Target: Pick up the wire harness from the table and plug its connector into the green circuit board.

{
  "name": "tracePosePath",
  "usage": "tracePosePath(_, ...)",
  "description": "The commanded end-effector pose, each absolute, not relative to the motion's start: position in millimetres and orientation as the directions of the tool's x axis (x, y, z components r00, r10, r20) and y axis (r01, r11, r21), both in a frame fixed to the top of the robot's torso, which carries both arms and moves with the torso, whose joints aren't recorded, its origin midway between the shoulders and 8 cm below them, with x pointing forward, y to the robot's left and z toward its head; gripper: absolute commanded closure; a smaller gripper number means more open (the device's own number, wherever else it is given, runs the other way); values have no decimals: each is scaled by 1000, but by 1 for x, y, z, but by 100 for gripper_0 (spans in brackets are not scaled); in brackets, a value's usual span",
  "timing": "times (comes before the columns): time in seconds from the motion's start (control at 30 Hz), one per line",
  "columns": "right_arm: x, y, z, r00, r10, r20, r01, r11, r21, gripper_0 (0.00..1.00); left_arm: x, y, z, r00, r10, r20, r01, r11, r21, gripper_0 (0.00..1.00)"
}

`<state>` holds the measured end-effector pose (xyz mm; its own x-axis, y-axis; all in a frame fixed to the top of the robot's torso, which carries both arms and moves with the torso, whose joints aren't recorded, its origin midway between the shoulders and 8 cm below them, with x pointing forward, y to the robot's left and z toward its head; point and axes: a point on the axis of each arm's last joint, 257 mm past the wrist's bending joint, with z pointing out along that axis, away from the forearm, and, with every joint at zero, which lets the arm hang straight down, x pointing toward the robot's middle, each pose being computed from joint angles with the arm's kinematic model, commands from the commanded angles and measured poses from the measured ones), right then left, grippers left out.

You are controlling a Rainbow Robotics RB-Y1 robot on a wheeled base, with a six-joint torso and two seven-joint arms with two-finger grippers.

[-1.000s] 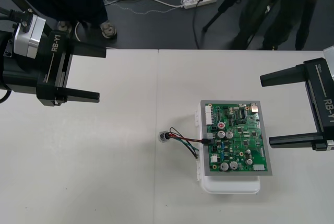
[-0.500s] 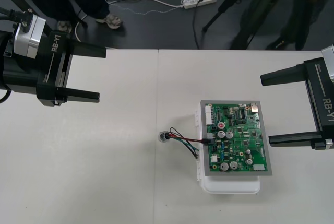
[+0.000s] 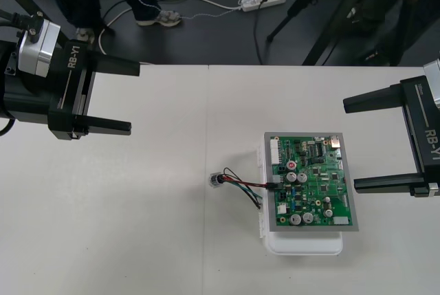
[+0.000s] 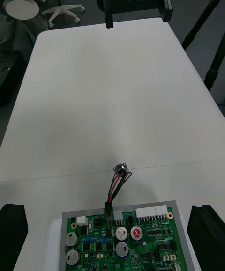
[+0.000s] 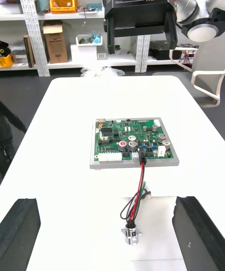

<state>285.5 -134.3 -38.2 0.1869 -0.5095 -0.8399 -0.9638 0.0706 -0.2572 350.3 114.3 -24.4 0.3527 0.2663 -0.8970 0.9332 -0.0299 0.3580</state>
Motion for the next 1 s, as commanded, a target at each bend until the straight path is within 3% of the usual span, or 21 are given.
tracePosePath(0.03, 283, -136, -37, 184, -516, -837, -961, 85, -263, 0, 341, 117, -22, 372, 276, -886, 926, -47, 374, 17)
tracePosePath(1.0, 283, -136, -37, 184, -516, -837, -961, 85, -263, 0, 341, 117, -22, 372, 276, -886, 926, -47, 374, 17)
